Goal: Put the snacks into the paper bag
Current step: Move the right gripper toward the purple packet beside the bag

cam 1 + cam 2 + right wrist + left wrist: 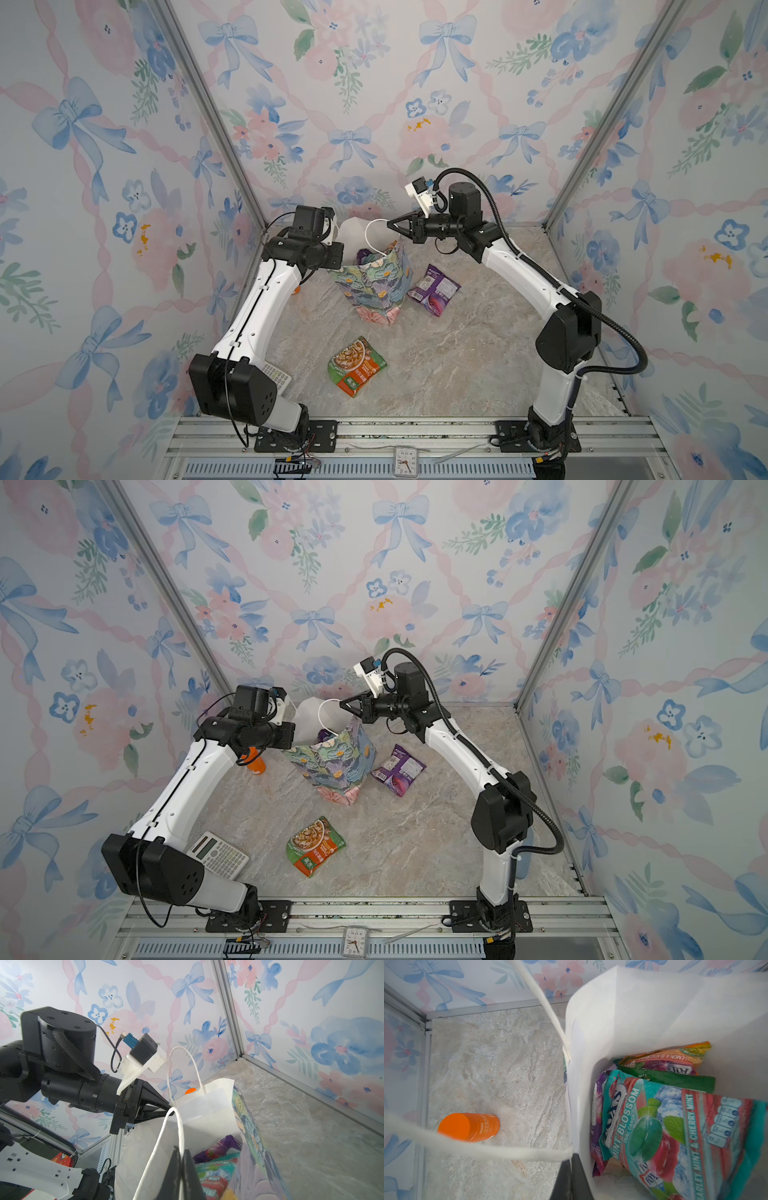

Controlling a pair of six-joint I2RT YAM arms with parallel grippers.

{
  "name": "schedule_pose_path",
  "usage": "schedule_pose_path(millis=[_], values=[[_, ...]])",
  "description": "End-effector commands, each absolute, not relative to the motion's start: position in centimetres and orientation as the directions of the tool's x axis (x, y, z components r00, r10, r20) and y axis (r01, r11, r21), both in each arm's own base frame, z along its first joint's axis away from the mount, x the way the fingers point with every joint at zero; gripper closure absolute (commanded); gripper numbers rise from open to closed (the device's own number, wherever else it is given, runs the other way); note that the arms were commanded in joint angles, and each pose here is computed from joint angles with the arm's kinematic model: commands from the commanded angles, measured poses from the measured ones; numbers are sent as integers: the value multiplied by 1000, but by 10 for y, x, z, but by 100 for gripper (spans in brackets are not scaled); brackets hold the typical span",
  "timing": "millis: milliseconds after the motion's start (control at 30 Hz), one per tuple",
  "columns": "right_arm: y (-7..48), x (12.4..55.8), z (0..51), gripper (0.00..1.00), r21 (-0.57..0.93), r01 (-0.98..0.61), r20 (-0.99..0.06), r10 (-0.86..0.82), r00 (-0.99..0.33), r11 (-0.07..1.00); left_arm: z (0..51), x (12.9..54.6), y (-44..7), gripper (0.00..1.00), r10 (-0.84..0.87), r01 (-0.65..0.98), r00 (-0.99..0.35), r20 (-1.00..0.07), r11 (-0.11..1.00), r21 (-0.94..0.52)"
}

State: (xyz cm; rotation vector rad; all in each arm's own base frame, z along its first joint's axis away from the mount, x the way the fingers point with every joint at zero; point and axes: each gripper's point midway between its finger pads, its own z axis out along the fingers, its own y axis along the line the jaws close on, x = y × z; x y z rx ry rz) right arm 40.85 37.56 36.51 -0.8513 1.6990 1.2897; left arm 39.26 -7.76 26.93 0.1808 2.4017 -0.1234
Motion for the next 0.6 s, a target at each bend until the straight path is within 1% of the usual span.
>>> schedule_pose_path(millis=[0,33,100,167,233,300,333,400,433,467,567], values=[[375,400,413,90,305,-942,-952,66,-299,141,311,398,-64,100,87,126,-646,-759,992,7],[374,401,411,89,313,-939,-950,71,-306,140,309,399,-63,100,87,123,-649,-756,992,9],[371,404,407,82,337,-931,-941,87,-328,139,303,402,-63,100,86,119,-661,-745,993,9],[365,407,404,72,356,-924,-933,103,-344,141,298,403,-64,100,82,119,-671,-737,993,2],[358,408,404,64,374,-916,-925,125,-358,145,294,404,-65,100,81,120,-679,-730,993,-2],[350,409,405,42,395,-905,-916,143,-375,157,293,404,-67,100,80,126,-680,-729,992,-9],[346,410,404,35,410,-895,-909,150,-388,174,294,404,-68,100,77,128,-679,-730,992,-14],[337,412,401,33,437,-870,-899,154,-411,230,296,403,-69,100,76,132,-676,-733,991,-19],[331,416,393,32,465,-838,-885,148,-441,286,296,403,-69,100,76,134,-675,-734,991,-21],[321,427,379,32,494,-776,-867,148,-477,393,297,402,-70,100,75,138,-673,-736,990,-26],[292,432,336,30,511,-589,-805,108,-583,626,296,401,-72,100,78,149,-675,-734,988,-32]])
